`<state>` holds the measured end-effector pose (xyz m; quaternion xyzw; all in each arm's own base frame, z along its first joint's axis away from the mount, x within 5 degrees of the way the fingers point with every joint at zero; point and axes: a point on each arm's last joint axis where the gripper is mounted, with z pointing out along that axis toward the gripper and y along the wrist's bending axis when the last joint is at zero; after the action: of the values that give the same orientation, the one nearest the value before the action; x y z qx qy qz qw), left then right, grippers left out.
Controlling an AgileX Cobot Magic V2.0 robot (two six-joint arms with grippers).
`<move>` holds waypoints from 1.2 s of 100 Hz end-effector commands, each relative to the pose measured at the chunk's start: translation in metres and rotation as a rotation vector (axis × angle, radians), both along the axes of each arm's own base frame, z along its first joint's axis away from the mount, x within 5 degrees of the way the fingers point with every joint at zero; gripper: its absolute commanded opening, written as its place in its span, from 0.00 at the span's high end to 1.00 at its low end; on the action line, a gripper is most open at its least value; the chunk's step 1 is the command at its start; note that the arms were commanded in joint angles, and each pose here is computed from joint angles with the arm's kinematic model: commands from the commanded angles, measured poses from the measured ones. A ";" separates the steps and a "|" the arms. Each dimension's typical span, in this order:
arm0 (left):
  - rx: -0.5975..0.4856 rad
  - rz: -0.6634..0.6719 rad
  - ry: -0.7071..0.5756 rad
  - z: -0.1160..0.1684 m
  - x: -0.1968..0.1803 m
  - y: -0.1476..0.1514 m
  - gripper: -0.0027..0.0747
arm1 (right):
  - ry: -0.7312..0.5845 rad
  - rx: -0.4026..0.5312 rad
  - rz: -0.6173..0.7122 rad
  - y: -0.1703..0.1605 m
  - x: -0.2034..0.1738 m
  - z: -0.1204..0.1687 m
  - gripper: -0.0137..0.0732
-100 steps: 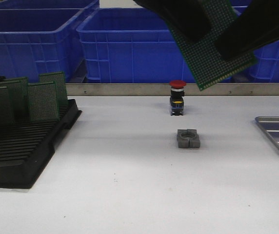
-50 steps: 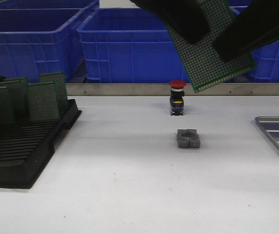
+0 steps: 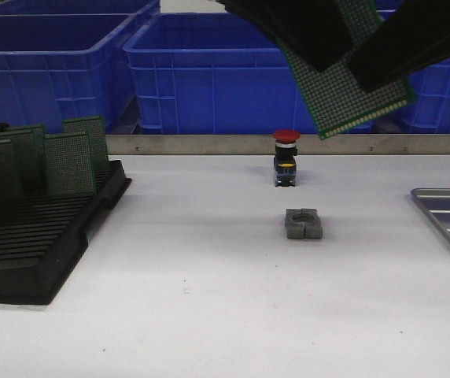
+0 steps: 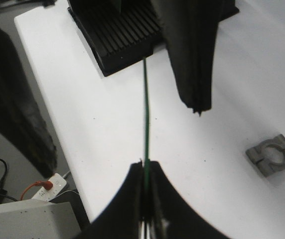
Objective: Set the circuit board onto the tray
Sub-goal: 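Grasp the board's lower edge with the right gripper, open the left gripper, then carry the board with the right gripper to the metal tray and lower it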
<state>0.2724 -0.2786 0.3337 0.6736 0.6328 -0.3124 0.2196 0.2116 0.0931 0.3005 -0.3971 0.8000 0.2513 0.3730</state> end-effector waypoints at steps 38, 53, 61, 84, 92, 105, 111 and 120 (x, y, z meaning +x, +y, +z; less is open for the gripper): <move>-0.081 -0.029 0.003 0.030 -0.016 0.002 0.23 | 0.094 -0.075 -0.422 -0.069 0.000 0.064 0.92; -0.081 -0.028 0.003 0.030 -0.016 0.002 0.23 | 0.172 -0.039 -0.590 -0.099 0.019 0.051 0.92; -0.081 -0.028 0.003 0.030 -0.016 0.002 0.23 | 0.246 -0.021 -0.652 -0.112 0.034 0.036 0.92; -0.081 -0.028 0.003 0.030 -0.016 0.002 0.23 | 0.378 0.095 -0.796 -0.141 0.081 -0.012 0.92; -0.081 -0.028 0.003 0.030 -0.016 0.002 0.23 | 0.429 0.140 -0.839 -0.151 0.092 -0.029 0.92; -0.081 -0.028 0.003 0.030 -0.016 0.002 0.23 | 0.522 0.199 -0.883 -0.161 0.107 -0.057 0.92; -0.081 -0.028 0.003 0.030 -0.016 0.002 0.23 | 0.552 0.217 -0.898 -0.164 0.111 -0.068 0.92; -0.081 -0.028 0.003 0.030 -0.016 0.002 0.23 | 0.591 0.243 -0.918 -0.166 0.118 -0.082 0.92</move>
<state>0.2724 -0.2786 0.3337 0.6736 0.6328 -0.3124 0.2196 0.3207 -0.0704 0.2077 0.1059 0.9412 0.2384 0.2148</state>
